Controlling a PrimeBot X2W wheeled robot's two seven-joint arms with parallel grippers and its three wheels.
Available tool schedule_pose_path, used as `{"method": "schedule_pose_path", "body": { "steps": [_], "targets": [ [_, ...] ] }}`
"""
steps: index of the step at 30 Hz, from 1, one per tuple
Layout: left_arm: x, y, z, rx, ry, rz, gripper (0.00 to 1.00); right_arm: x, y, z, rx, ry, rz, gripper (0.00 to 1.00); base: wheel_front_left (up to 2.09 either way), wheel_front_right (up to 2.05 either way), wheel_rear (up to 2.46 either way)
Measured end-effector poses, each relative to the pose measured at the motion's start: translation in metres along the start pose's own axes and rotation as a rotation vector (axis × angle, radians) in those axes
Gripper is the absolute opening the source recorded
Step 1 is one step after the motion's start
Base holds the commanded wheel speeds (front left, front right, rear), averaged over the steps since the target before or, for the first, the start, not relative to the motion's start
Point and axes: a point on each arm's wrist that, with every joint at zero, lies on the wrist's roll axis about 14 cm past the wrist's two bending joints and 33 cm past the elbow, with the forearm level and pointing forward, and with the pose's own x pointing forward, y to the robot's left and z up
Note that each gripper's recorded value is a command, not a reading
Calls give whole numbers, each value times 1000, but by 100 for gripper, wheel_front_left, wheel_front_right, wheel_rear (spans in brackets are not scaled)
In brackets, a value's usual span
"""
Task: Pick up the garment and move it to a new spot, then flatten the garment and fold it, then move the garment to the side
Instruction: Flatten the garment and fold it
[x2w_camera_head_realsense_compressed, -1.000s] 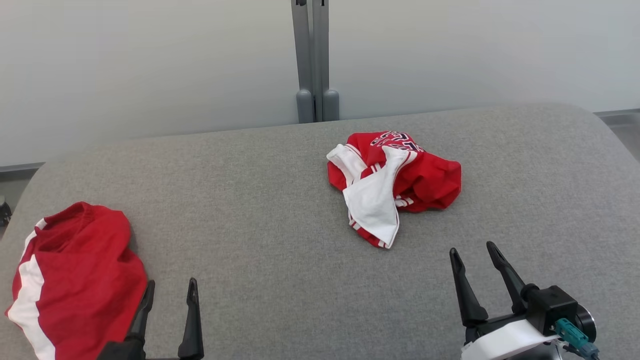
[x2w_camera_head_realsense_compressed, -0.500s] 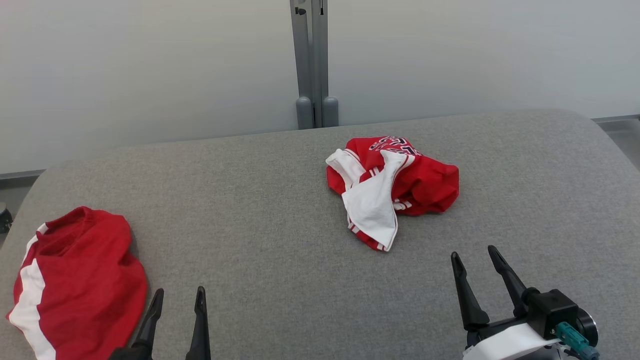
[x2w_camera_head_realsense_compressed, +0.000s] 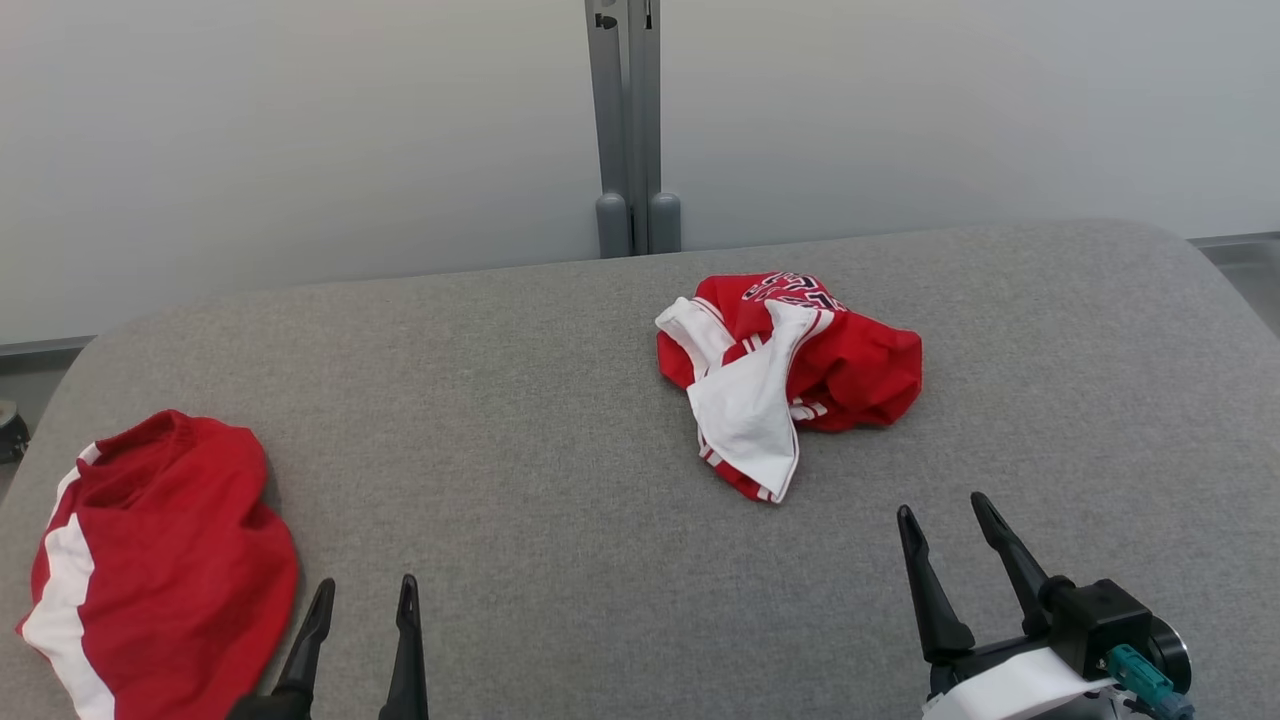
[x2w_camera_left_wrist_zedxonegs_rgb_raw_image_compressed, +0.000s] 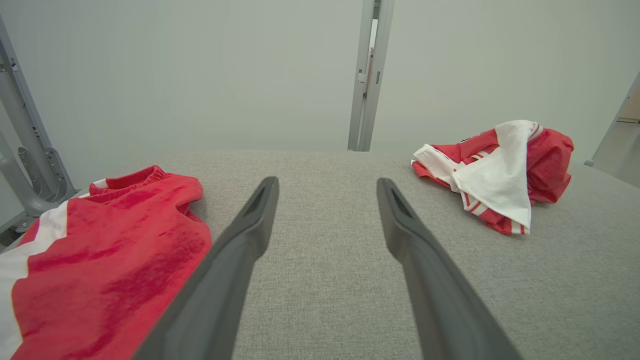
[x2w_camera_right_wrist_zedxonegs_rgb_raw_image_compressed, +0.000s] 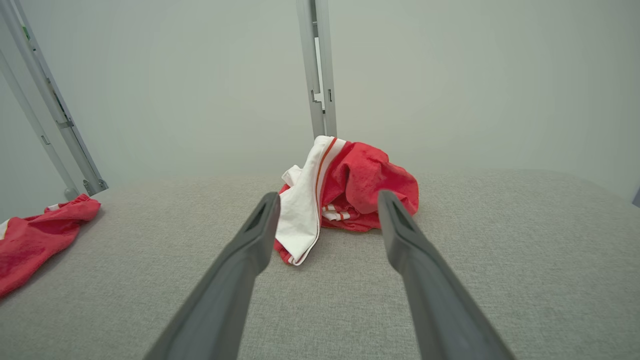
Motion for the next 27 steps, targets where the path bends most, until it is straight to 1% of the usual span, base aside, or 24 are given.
{"method": "schedule_pose_path", "body": {
  "steps": [27],
  "targets": [
    [0, 2, -3, 14, 9, 8, 100, -3, 1, -1, 6, 2, -2, 100, 0, 0, 0]
  ]
}}
